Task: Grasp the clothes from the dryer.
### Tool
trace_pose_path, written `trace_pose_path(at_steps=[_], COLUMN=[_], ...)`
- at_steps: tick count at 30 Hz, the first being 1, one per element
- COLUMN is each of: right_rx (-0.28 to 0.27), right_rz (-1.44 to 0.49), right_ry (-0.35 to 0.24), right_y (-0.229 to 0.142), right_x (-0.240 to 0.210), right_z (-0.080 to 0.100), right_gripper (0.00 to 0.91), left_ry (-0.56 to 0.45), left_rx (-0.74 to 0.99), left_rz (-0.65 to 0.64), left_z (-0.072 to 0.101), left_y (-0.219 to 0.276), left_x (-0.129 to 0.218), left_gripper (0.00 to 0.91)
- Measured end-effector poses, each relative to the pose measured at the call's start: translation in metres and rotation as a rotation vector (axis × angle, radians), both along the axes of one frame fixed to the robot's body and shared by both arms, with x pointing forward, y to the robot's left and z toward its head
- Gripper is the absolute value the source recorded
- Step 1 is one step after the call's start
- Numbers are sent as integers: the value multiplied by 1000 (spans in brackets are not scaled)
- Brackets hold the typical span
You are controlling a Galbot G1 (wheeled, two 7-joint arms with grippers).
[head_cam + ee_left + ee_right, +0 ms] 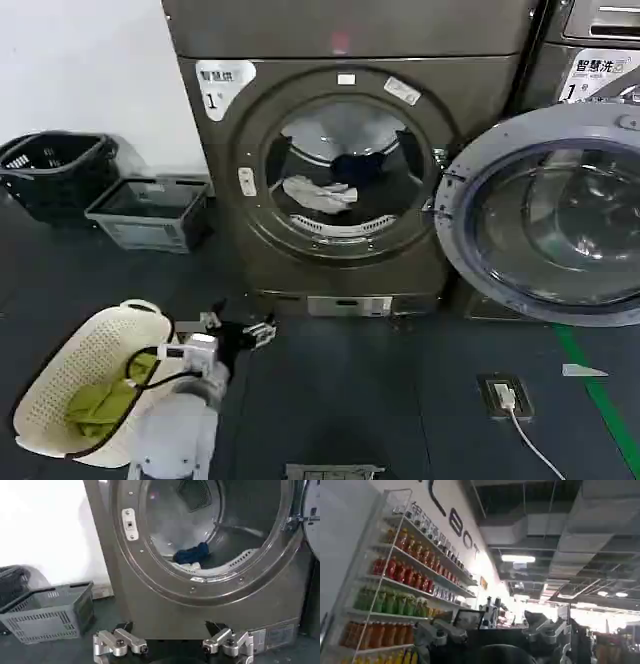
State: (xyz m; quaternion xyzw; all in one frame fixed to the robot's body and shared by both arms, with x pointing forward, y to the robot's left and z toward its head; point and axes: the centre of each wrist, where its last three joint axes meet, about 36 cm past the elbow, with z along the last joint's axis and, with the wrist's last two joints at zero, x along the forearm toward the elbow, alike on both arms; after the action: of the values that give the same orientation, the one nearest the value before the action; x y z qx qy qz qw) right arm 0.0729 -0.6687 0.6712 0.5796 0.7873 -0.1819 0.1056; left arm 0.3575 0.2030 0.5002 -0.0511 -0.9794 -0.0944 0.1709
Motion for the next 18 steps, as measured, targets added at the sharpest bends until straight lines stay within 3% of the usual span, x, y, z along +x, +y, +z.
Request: trace_pose_path(at_steps=[6, 18], right_rx=[-22, -14], right_rz=[2, -6], right_ry=[-18, -52], right_y=[-2, -5], right_x=[-1, 0], right_z=[-2, -5], right_gripper=[907, 907], left_ry=[4, 3], left_rx=[-3, -9], left_rz=[0, 6], left_z=[0, 0], left_y=[0, 2], left_x=[-3, -6], left_gripper=[907, 907])
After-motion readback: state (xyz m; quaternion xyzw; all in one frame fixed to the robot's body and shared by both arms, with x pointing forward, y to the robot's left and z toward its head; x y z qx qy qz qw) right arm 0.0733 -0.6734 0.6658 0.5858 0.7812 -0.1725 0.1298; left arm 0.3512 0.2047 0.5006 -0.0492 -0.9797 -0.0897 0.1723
